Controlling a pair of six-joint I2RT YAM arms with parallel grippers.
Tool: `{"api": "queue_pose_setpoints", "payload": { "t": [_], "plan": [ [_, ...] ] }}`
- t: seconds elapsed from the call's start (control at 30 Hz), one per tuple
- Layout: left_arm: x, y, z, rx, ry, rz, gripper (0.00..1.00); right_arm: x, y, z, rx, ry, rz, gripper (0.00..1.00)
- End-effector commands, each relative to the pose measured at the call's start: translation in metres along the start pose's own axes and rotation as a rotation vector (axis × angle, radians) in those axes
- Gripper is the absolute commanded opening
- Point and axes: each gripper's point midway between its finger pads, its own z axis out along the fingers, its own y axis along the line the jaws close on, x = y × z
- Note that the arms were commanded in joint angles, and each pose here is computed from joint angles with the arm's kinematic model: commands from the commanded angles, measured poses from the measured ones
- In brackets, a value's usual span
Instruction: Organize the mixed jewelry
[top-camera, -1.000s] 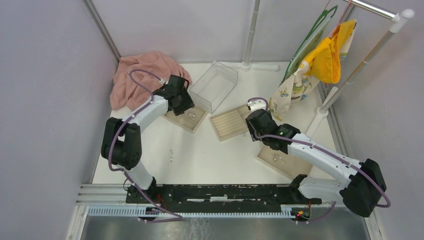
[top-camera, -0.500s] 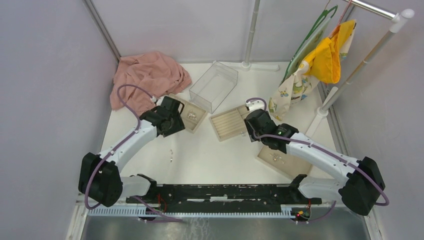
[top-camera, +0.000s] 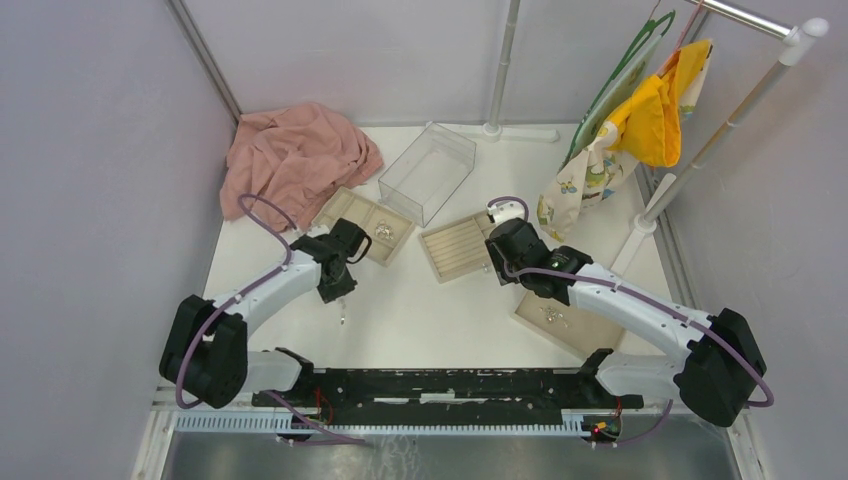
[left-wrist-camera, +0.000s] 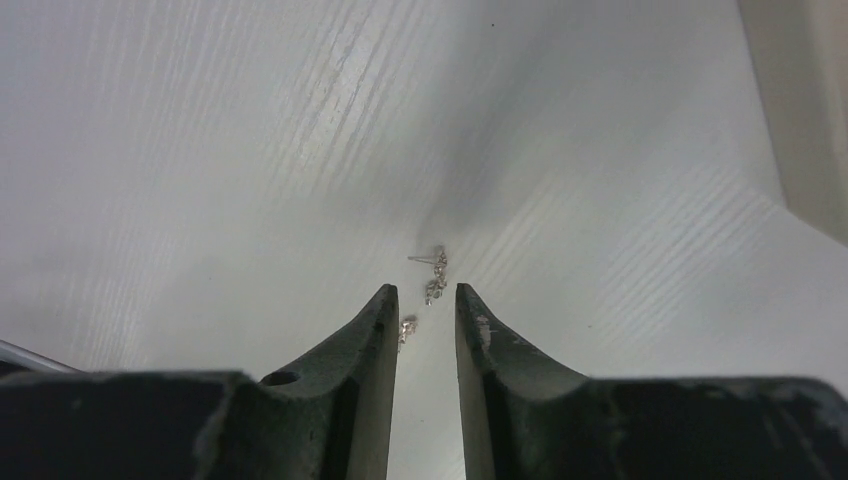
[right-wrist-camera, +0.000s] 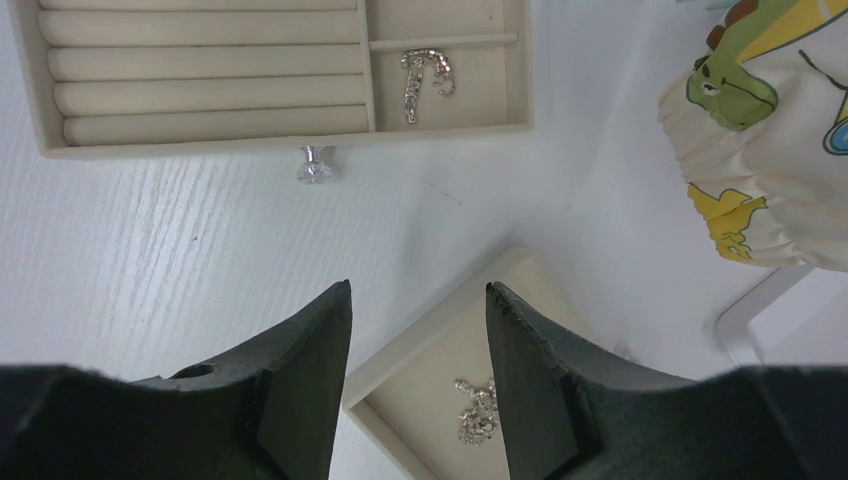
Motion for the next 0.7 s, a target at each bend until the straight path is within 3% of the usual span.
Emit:
{"api": "queue_pose_setpoints", "payload": {
  "t": [0.0, 0.67],
  "plan": [
    [0.003, -0.008, 0.011, 0.014, 0.001, -0.048, 0.33, -0.019, 0.002, -0.003, -0.012, -0.056, 0.02, 0.58],
    [0.014, -0.012, 0.025, 0.017, 0.03, -0.046, 0.29, -0.018, 0.002, -0.003, -0.014, -0.054, 0.025, 0.57]
  ]
}}
